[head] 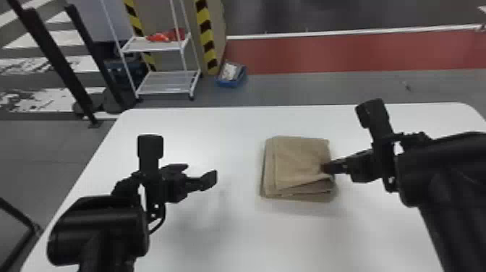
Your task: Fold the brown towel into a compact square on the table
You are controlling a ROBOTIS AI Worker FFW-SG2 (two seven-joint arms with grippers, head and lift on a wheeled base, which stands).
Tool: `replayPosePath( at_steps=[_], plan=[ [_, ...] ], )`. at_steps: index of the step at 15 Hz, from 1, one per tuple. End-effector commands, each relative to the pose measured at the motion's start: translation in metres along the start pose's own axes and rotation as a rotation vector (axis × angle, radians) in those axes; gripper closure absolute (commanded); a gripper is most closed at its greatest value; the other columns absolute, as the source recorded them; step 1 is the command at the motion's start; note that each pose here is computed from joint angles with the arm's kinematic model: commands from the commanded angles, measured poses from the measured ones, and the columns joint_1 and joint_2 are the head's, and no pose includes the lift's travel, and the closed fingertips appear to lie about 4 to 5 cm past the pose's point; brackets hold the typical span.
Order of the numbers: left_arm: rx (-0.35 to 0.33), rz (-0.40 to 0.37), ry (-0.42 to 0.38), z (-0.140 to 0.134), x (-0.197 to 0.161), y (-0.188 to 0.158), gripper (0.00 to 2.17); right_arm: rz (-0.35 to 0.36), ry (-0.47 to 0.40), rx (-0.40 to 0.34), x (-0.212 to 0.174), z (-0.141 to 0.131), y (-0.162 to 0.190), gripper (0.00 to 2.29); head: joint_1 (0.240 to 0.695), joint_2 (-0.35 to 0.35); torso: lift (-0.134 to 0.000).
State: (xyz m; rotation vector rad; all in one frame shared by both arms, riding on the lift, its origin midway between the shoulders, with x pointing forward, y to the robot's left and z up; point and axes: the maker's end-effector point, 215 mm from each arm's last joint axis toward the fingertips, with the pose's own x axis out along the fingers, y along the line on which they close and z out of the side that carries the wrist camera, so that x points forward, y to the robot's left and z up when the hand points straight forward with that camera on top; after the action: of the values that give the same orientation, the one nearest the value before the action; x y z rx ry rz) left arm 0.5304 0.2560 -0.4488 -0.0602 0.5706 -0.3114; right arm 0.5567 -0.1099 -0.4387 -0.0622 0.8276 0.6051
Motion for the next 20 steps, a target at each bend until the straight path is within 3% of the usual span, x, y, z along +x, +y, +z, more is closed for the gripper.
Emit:
replayPosePath(
  at_steps=[1, 2, 3, 4, 5, 6, 8, 10, 13, 15, 18, 20],
  plan=[
    [-0.002, 0.002, -0.002, -0.001, -0.003, -0.001, 0.07, 0.018, -0.111, 0.013, -0.029, 0.026, 0.005, 2.18, 0.695, 0.147, -0.124],
    [0.002, 0.008, -0.009, 0.002, -0.004, 0.000, 0.07, 0.029, -0.212, -0.008, -0.048, 0.048, 0.010, 2.08, 0.695, 0.147, -0.124],
    [0.011, 0.008, -0.043, 0.010, -0.006, 0.000, 0.07, 0.004, -0.384, -0.078, -0.076, 0.082, 0.014, 1.83, 0.695, 0.147, -0.124],
    [0.039, -0.002, -0.128, 0.029, -0.009, -0.005, 0.05, -0.032, -0.479, -0.090, -0.096, 0.092, 0.015, 1.38, 0.695, 0.147, -0.124],
    [0.074, -0.018, -0.212, 0.046, -0.015, -0.013, 0.05, -0.067, -0.535, -0.097, -0.109, 0.090, 0.012, 0.54, 0.695, 0.141, -0.124],
    [0.096, -0.026, -0.274, 0.057, -0.020, -0.018, 0.05, -0.103, -0.593, -0.117, -0.119, 0.088, 0.010, 0.10, 0.695, 0.134, -0.124],
    [0.098, -0.012, -0.367, 0.062, -0.035, -0.024, 0.06, -0.177, -0.696, -0.085, -0.143, 0.067, -0.008, 0.02, 0.695, 0.116, -0.124],
    [0.128, 0.022, -0.508, 0.070, -0.065, -0.029, 0.07, -0.282, -0.699, -0.048, -0.154, 0.029, -0.024, 0.03, 0.695, 0.095, -0.124],
    [0.184, 0.111, -0.738, 0.082, -0.132, -0.042, 0.07, -0.440, -0.849, -0.101, -0.206, 0.007, -0.026, 0.04, 0.695, 0.051, -0.124],
    [0.193, 0.138, -0.751, 0.072, -0.151, -0.047, 0.07, -0.498, -0.879, -0.115, -0.229, -0.012, -0.029, 0.05, 0.695, 0.041, -0.124],
    [0.214, 0.167, -0.713, 0.057, -0.158, -0.050, 0.08, -0.543, -0.857, -0.100, -0.235, -0.034, -0.038, 0.06, 0.695, 0.010, -0.124],
    [0.211, 0.161, -0.619, 0.040, -0.142, -0.055, 0.08, -0.556, -0.836, -0.080, -0.232, -0.044, -0.039, 0.06, 0.695, -0.005, -0.124]
  ],
)
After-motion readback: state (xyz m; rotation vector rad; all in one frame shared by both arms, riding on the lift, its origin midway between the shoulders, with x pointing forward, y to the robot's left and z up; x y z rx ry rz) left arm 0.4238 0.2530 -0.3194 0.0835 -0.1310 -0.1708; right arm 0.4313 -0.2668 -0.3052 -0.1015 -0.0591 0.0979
